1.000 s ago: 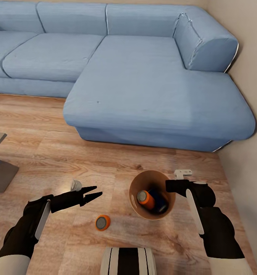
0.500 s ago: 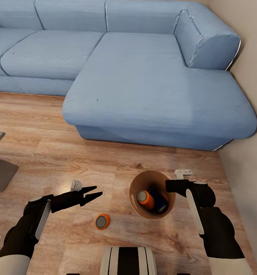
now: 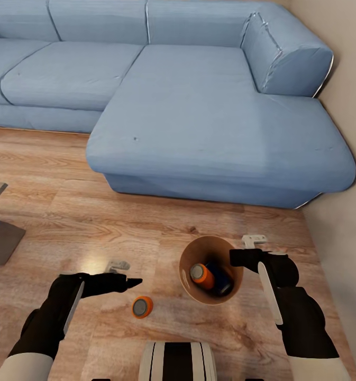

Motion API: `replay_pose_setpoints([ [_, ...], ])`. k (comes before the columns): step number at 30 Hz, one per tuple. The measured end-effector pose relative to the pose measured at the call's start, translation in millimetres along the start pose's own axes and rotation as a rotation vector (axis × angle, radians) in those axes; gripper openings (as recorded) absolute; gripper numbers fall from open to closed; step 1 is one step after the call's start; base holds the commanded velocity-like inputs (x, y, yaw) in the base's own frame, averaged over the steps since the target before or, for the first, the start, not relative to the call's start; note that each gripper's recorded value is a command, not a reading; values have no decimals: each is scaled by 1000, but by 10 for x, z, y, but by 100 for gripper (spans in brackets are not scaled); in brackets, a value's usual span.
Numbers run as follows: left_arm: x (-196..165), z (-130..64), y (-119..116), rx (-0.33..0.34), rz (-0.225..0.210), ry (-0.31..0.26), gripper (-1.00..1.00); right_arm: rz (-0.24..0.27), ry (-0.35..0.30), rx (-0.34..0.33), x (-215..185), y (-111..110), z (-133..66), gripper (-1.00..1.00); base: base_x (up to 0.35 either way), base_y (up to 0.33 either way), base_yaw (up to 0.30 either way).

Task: Put the three can of soda from the living room inside the tash can in the kitchen.

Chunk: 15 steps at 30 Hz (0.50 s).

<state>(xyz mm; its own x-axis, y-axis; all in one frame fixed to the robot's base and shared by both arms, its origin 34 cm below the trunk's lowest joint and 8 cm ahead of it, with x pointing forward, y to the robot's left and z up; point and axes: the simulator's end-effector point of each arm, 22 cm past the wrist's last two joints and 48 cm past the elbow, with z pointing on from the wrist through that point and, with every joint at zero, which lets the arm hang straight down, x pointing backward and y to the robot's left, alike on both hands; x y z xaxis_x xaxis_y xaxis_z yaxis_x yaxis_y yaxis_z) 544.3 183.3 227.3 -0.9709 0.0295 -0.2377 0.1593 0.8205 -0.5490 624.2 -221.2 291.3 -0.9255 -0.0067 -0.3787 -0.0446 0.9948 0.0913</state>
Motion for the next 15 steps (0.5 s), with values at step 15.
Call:
replay_pose_setpoints([
  [15, 423, 102, 422, -225, 14, 154, 100, 1, 0, 0, 0, -1, 0, -100, 0, 0, 0],
])
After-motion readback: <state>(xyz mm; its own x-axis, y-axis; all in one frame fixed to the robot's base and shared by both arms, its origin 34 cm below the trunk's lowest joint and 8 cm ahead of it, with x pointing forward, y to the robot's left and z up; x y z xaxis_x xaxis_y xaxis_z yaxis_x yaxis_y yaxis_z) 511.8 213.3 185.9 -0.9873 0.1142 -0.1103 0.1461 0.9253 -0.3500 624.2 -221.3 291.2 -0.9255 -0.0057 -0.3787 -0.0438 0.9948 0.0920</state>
